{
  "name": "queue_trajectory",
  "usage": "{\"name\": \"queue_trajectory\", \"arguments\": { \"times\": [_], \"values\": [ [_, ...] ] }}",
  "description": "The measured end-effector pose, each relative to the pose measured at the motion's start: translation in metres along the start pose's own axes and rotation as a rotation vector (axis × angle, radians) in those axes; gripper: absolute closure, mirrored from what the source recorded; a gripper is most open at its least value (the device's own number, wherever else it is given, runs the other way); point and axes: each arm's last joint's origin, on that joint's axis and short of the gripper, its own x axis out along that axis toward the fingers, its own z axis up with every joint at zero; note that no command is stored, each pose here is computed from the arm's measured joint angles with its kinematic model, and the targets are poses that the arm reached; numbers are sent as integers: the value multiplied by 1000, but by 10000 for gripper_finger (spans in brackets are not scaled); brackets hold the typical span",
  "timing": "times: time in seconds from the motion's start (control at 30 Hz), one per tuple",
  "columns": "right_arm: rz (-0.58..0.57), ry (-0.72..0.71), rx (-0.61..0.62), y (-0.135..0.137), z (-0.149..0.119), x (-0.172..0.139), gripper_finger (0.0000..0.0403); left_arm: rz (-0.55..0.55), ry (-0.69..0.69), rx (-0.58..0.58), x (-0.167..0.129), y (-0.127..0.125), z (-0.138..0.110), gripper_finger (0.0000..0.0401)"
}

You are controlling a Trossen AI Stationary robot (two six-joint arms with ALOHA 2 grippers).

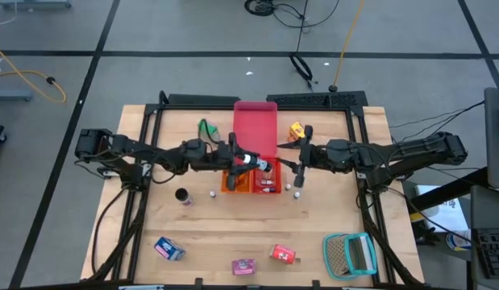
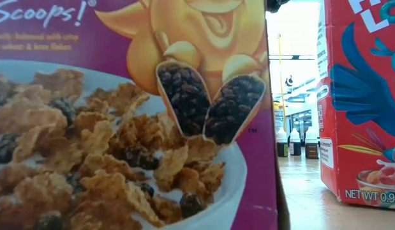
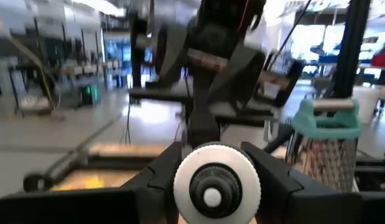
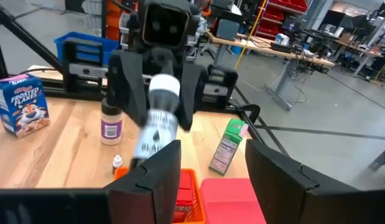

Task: Pick & Place Kitchen Items
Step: Put the large black food coloring bottle into the red basket

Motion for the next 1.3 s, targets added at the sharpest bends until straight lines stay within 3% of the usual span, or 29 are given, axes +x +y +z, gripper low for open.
{"name": "queue_trajectory", "arguments": {
  "times": [0.47, 0.77, 1.1, 1.3],
  "values": [
    [8, -3, 22, 0, 0, 0, 232, 109, 251, -69, -2, -14, -22, 273],
    [9, -3, 22, 0, 0, 0, 232, 154, 392, -49, 5, -18, -18, 273],
    [10, -2, 22, 0, 0, 0, 232, 167, 435, -93, 4, -19, -21, 273],
    [11, 1, 22, 0, 0, 0, 232, 170, 486, -105, 12, -22, -42, 273]
  ]
}}
